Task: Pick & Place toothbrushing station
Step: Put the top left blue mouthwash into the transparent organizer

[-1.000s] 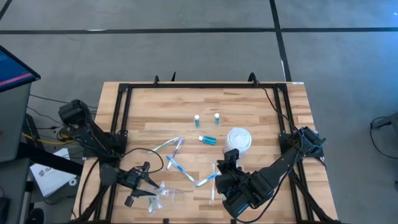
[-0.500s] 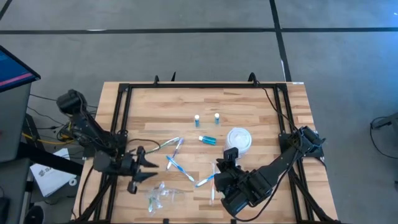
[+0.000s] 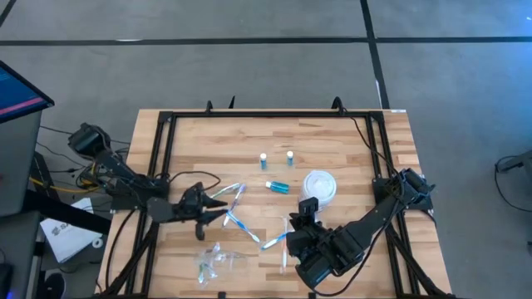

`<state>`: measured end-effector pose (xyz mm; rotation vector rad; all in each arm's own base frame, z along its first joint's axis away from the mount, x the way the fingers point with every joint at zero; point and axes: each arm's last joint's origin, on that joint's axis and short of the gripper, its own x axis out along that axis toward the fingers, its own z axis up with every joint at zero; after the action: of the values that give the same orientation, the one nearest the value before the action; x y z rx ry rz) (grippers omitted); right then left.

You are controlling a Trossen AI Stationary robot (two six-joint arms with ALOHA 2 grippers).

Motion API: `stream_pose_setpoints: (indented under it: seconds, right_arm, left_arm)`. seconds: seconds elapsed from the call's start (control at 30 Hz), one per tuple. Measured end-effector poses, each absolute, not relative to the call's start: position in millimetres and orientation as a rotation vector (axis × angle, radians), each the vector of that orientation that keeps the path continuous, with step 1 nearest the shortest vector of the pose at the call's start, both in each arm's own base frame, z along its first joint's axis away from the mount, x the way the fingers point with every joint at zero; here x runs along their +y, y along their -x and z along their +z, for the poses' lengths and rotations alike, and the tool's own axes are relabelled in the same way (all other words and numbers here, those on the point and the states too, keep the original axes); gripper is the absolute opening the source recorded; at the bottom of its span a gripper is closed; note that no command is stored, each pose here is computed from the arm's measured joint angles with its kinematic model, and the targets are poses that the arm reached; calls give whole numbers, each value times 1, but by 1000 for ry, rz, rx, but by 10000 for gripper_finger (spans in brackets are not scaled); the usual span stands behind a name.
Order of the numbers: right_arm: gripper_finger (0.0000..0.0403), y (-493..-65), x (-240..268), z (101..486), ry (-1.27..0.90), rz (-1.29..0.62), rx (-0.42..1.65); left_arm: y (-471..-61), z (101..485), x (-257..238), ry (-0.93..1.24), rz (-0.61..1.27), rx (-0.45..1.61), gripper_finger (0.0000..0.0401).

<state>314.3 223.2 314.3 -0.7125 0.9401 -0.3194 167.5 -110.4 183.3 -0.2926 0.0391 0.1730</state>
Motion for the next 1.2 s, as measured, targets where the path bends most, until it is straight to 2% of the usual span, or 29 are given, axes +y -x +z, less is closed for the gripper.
stream_pose_setpoints:
  seconds: [0.13, 0.37, 0.9, 1.2]
  right_arm:
    - [82, -314, 223, 314, 712, -319, 940]
    - [82, -314, 223, 314, 710, -319, 938]
    - [82, -317, 220, 314, 702, -329, 941]
    - [82, -319, 218, 314, 692, -338, 941]
  left_arm:
    - [-176, 177, -96, 297, 211, 86, 103]
    - [-193, 176, -69, 341, 169, 117, 103]
    - [-216, 172, -1, 243, 328, 162, 103]
    - [-247, 166, 26, 212, 325, 237, 111]
